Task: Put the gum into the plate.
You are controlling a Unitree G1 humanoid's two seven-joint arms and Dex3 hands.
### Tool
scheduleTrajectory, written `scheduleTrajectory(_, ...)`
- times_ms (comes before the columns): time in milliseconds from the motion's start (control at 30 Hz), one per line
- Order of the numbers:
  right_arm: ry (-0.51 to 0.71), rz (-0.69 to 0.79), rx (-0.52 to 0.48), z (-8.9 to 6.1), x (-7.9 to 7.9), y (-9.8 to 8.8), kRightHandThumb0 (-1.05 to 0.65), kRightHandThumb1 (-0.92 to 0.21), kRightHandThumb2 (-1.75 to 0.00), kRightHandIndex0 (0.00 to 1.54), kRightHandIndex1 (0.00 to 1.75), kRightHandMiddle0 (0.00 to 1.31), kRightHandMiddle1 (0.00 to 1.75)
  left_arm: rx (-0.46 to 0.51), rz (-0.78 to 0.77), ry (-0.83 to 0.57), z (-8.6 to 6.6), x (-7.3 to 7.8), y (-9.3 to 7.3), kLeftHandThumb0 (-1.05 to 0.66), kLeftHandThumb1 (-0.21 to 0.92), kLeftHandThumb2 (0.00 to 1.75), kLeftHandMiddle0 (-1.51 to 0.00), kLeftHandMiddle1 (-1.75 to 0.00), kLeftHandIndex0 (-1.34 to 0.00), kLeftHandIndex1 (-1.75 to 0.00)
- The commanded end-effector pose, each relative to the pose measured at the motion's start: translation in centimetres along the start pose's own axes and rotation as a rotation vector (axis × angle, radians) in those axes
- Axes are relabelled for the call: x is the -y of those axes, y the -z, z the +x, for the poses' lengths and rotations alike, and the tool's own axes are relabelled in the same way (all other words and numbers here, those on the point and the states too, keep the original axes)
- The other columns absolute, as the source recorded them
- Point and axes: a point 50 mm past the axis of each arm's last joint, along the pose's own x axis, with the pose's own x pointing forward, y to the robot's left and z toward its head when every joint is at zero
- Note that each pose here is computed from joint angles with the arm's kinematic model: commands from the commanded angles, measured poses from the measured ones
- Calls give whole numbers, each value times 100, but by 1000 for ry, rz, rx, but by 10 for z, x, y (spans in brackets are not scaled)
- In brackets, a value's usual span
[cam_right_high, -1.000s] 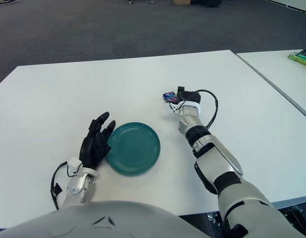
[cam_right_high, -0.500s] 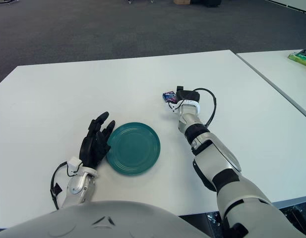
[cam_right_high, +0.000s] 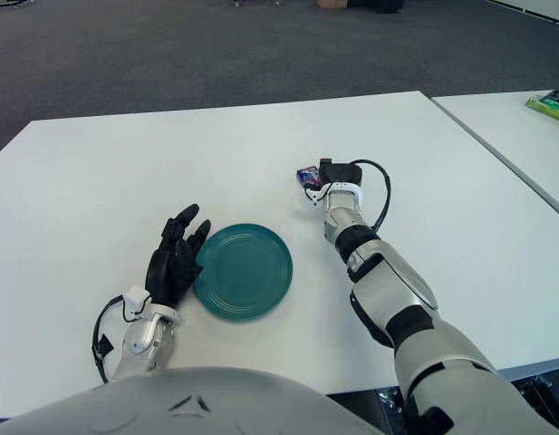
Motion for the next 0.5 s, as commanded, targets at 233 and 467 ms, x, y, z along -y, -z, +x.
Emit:
scheduleTrajectory(233, -15, -67, 37, -7, -18, -4, -60, -92, -88, 68, 11, 30, 132, -38, -81, -20, -1, 14, 9, -92, 92, 95, -52, -1, -16, -74)
scheduleTrajectory(467, 6, -134, 52, -9, -20, -6, -60, -92, -88, 64, 9, 18, 131, -40, -75, -18, -1, 14, 9, -93, 92, 95, -52, -1, -15, -73)
